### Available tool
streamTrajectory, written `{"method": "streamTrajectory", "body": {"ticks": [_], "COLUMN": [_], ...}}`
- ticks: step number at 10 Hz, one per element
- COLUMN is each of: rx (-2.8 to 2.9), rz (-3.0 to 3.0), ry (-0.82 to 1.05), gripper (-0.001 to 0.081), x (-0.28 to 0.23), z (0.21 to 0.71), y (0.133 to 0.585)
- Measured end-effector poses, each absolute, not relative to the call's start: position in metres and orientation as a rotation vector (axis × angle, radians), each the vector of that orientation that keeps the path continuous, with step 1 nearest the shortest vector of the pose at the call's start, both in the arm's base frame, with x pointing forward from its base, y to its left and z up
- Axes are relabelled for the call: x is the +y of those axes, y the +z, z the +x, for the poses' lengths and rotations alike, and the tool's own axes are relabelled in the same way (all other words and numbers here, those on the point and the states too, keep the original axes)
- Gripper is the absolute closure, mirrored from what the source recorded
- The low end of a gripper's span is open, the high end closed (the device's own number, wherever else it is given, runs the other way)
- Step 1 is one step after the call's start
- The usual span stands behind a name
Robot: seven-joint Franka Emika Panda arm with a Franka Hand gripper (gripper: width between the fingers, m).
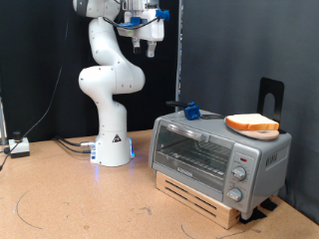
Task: Make a piece of toast with the oven
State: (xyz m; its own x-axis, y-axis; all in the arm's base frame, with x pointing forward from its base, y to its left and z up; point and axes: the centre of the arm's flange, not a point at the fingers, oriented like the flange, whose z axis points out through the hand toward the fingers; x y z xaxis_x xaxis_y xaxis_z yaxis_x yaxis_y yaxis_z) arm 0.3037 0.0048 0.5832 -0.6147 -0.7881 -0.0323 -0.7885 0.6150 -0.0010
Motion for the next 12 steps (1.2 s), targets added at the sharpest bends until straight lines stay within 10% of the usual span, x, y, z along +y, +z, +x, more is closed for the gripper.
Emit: {"method": "streamTrajectory", "body": {"ticks": [12], "rx": [1.689], "rz": [-2.481], "ry": [-0.028], "gripper": [-0.0004], "x": [0.047], "z": [0.332], "y": [0.581]}}
